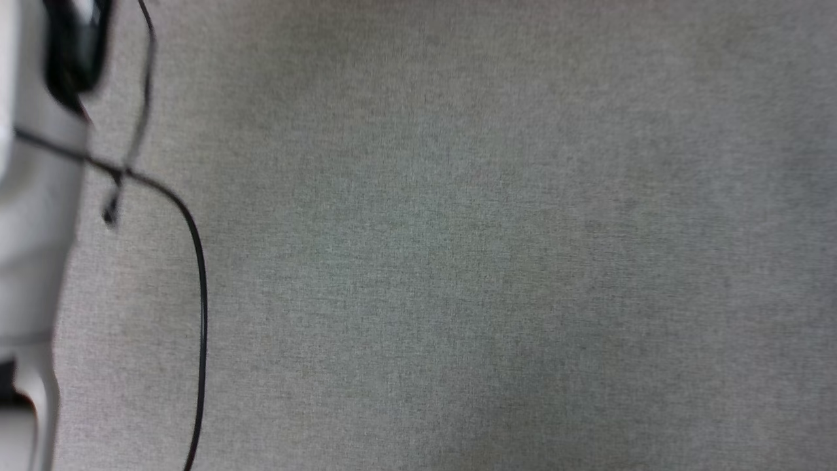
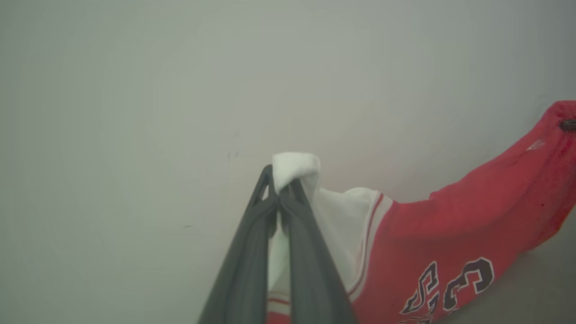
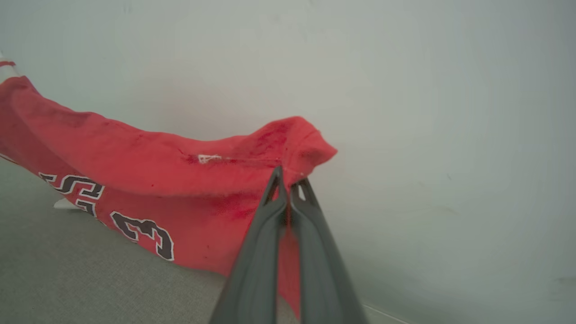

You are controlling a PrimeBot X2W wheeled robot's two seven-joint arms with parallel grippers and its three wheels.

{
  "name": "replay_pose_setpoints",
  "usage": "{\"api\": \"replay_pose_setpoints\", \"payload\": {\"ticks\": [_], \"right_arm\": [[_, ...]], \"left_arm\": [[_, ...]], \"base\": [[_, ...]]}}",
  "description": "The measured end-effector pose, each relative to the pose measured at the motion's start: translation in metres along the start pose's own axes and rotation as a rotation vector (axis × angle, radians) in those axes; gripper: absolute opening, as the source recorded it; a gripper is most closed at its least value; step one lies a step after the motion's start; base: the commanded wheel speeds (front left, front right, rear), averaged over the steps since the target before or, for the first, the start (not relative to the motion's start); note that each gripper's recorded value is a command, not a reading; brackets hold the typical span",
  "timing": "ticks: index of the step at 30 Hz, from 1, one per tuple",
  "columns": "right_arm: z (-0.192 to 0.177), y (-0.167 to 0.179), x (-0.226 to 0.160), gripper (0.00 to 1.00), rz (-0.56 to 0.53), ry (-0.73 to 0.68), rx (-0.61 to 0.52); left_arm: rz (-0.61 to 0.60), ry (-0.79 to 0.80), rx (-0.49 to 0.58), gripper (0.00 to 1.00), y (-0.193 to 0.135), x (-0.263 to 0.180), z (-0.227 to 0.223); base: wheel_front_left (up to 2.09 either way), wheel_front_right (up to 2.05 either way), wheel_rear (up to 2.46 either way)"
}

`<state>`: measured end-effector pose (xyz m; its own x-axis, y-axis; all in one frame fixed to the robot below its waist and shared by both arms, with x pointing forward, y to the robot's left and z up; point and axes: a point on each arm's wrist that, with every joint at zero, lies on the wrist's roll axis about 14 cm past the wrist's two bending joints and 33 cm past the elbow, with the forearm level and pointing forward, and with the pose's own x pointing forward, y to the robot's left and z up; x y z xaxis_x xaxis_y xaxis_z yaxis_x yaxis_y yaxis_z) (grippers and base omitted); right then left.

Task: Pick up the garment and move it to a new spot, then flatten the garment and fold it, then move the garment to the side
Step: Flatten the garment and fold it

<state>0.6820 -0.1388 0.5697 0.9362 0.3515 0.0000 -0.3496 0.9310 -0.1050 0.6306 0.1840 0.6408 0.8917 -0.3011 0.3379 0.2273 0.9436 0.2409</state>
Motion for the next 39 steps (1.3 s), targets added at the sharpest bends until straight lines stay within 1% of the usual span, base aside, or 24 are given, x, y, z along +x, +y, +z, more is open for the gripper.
{"api": "replay_pose_setpoints", "payload": {"ticks": [1,3,6,10,13,14,17,19,24,31,33,35,39], "right_arm": [[-0.009,0.004,-0.008,0.00,0.009,0.021,0.004],[-0.025,0.013,-0.025,0.00,0.027,0.059,0.011],[-0.044,0.023,-0.052,0.00,0.050,0.111,0.026],[-0.062,0.030,-0.089,0.00,0.060,0.163,0.051],[-0.079,0.040,-0.118,0.00,0.077,0.216,0.068],[-0.083,0.044,-0.128,0.00,0.083,0.230,0.078],[-0.096,0.056,-0.157,0.00,0.097,0.281,0.106],[-0.103,0.061,-0.176,0.00,0.104,0.308,0.117],[-0.110,0.067,-0.217,0.00,0.102,0.347,0.132],[-0.132,0.078,-0.271,0.00,0.113,0.456,0.155],[-0.136,0.082,-0.285,0.00,0.115,0.473,0.169],[-0.145,0.088,-0.304,0.00,0.120,0.511,0.183],[-0.151,0.095,-0.331,0.00,0.121,0.551,0.206]], "left_arm": [[0.018,0.009,-0.030,0.00,-0.002,-0.011,-0.003],[0.028,0.043,-0.033,0.00,-0.005,-0.034,-0.010],[0.050,0.092,-0.088,0.00,-0.015,-0.069,-0.020],[0.096,0.164,-0.204,0.00,-0.029,-0.115,-0.030],[0.137,0.217,-0.228,0.00,-0.034,-0.149,-0.035],[0.147,0.235,-0.235,0.00,-0.035,-0.160,-0.036],[0.183,0.300,-0.308,0.00,-0.044,-0.197,-0.043],[0.204,0.347,-0.333,0.00,-0.049,-0.222,-0.047],[0.218,0.488,-0.396,0.00,-0.071,-0.285,-0.062],[0.210,0.618,-0.488,0.00,-0.104,-0.341,-0.070],[0.228,0.640,-0.492,0.00,-0.105,-0.354,-0.070],[0.244,0.662,-0.518,0.00,-0.110,-0.368,-0.070],[0.245,0.732,-0.547,0.00,-0.123,-0.396,-0.073]], "base": [[0.00,0.00,0.00],[0.00,0.00,0.00],[0.00,0.00,0.00],[0.00,0.00,0.00],[0.00,0.00,0.00],[0.00,0.00,0.00],[0.00,0.00,0.00],[0.00,0.00,0.00],[0.00,0.00,0.00],[0.00,0.00,0.00],[0.00,0.00,0.00],[0.00,0.00,0.00],[0.00,0.00,0.00]]}}
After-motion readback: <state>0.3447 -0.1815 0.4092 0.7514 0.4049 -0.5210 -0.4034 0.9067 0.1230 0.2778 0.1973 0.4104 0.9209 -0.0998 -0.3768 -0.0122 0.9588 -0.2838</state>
